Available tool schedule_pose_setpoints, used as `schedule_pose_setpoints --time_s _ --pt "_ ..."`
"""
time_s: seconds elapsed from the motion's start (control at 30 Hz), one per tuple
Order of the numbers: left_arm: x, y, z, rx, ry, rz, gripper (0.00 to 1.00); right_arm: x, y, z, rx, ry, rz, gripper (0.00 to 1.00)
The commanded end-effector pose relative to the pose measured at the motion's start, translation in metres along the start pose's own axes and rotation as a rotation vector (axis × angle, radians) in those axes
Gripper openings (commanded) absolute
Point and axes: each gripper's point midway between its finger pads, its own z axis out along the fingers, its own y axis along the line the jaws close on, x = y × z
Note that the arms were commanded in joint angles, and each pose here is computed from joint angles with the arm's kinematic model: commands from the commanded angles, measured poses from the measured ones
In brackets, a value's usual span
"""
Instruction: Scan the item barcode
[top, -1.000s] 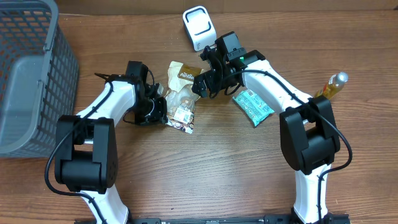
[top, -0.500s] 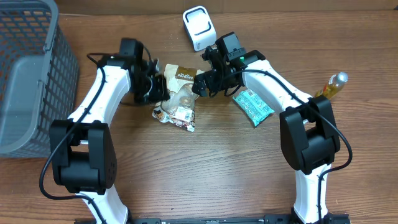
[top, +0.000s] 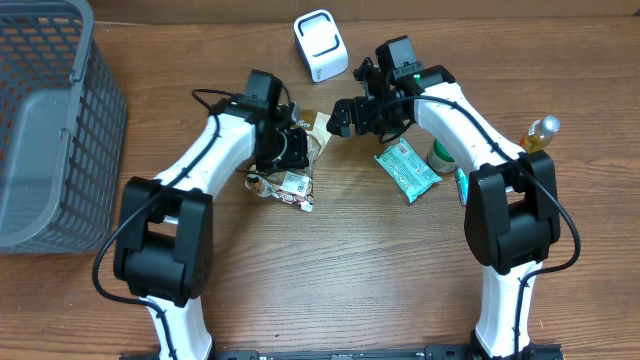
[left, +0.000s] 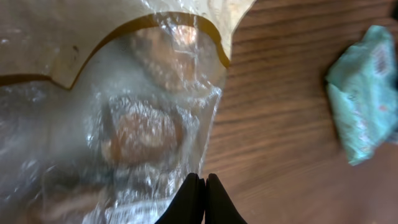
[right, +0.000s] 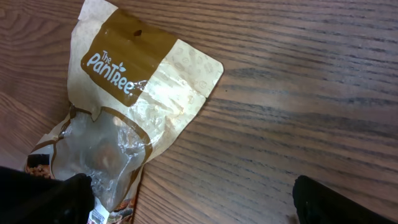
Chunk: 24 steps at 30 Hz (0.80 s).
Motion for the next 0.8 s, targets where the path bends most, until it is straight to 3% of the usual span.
schedule_pose_setpoints --time_s 0.0,0.13,0.4,0.6,0.77 --pt "-0.002 0.018 0.012 -0.153 -0.036 -0.019 0.04 -0.006 0.006 -0.004 -0.019 -0.013 -0.003 1.00" --pt "-0.009 0.023 0.012 -0.228 -0.089 -0.015 0.04 -0.004 0.005 -0.004 -0.017 -0.006 -0.001 1.00" --pt "-0.039 0.017 0.009 -0.182 -0.203 -0.016 0.04 -0.005 0.005 -0.004 -0.017 -0.008 -0.002 1.00" --pt "-0.036 0.020 0.022 -0.204 -0.187 -0.014 0.04 -0.008 0.002 -0.006 -0.017 -0.021 0.001 1.00" --pt "-0.014 0.028 0.048 -0.218 -0.082 -0.013 0.05 -0.007 -0.010 -0.010 -0.008 -0.014 0.035 1.00"
